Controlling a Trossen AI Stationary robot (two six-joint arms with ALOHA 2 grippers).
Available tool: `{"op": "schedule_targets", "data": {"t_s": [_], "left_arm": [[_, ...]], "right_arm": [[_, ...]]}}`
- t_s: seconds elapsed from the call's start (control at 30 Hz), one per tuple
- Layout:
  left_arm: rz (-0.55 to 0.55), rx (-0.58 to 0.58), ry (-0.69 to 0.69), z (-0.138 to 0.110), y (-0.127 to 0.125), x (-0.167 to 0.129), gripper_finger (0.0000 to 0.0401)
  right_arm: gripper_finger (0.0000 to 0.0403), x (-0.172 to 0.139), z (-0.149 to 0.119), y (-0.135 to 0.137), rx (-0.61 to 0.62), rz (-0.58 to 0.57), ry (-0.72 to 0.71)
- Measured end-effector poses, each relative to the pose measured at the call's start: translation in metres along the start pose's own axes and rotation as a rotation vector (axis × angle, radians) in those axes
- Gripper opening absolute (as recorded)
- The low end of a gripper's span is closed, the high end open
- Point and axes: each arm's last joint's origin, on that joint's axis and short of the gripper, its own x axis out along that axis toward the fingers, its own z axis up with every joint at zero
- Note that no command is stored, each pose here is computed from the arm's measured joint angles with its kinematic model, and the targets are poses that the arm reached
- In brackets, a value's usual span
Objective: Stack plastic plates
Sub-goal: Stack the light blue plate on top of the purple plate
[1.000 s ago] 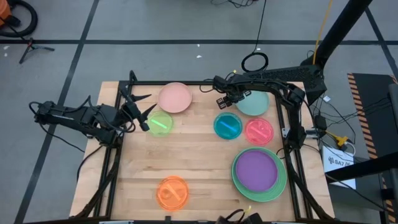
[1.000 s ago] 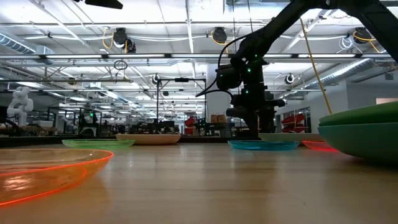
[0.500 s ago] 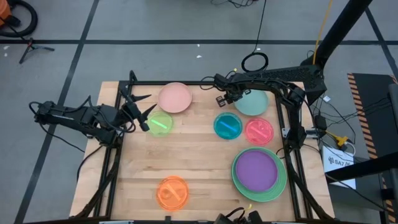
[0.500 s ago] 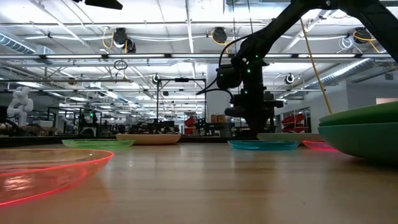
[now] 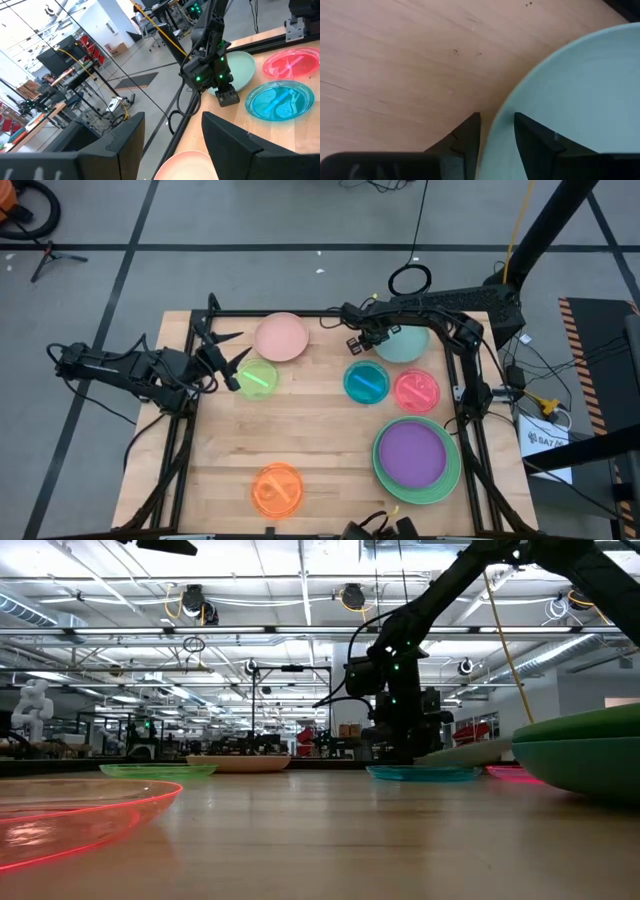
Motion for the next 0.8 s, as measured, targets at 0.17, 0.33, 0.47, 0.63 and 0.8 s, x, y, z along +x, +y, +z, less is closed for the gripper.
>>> {"op": "schedule_targets", "data": {"t_s": [0.17,0.33,0.47,0.63,0.8], "left_arm": [[0.0,0.0,0.0,0.0,0.0,0.0,0.0202],[0.0,0.0,0.0,0.0,0.0,0.0,0.0202],[0.0,0.0,0.0,0.0,0.0,0.0,0.0202],[0.0,0.0,-0.001,0.0,0.0,0.0,0.0202],[0.002,-0.005,-0.005,0.001,0.0,0.0,0.0202]], "right_arm": [[0.0088,0.0,-0.001,0.003,-0.004,0.0,-0.004],[0.0028,-0.001,-0.005,0.007,-0.025,-0.015,-0.009],[0.001,-0.01,-0.011,0.013,-0.05,-0.039,-0.034],[0.0007,-0.041,-0.025,0.019,-0.093,-0.034,-0.093],[0.0005,-0.085,-0.047,0.029,-0.209,0.01,-0.201]]}}
